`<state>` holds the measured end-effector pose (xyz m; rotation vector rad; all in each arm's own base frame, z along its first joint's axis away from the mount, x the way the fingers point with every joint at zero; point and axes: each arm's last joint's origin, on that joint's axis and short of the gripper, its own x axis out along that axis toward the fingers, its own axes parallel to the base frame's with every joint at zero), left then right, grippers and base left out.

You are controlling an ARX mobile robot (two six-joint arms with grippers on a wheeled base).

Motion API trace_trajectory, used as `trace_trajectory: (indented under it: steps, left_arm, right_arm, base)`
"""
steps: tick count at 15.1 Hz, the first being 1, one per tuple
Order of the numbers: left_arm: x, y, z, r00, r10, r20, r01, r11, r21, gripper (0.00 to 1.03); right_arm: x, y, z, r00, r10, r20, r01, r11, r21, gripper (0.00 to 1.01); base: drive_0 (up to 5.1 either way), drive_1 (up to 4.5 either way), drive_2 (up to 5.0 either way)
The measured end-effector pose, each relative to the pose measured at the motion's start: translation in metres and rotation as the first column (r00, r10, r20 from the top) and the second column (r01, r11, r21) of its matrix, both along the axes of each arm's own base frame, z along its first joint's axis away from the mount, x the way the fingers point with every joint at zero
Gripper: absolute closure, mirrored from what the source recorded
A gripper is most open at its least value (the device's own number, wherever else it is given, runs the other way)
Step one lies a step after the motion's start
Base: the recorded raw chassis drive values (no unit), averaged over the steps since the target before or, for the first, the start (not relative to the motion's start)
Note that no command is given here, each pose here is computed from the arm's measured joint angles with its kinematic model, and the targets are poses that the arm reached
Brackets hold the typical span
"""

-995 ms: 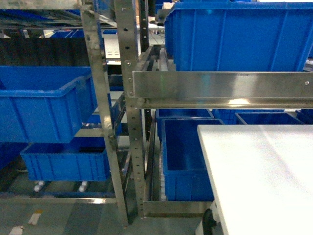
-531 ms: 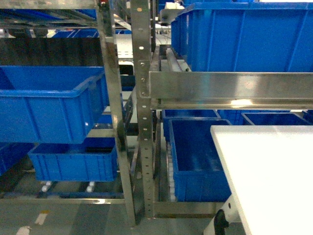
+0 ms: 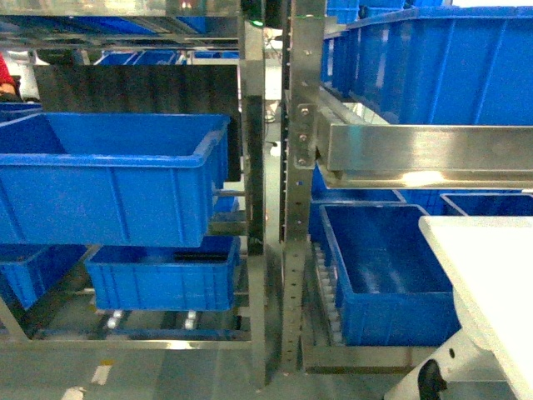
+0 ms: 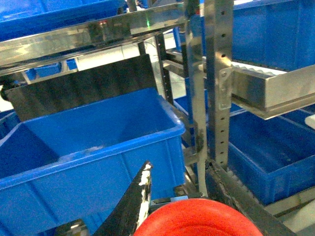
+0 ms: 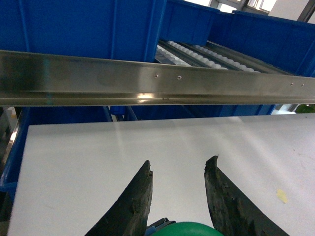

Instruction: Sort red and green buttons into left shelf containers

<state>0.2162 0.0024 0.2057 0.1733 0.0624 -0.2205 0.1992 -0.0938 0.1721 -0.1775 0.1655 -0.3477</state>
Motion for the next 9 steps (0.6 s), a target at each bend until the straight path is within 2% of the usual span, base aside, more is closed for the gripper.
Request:
trace_trajectory:
  steps: [9]
  left_arm:
    - [-0.0001, -0.0006, -0.0002, 1.000, -0.006, -0.001, 0.006, 1.0000, 0.000, 0.75]
  right_arm:
    - [-0.0001, -0.0001, -0.0003, 1.000, -0.002, -0.003, 0.002, 1.0000, 0.001, 0.72]
  base:
    - [-4.9, 2.54, 2.5]
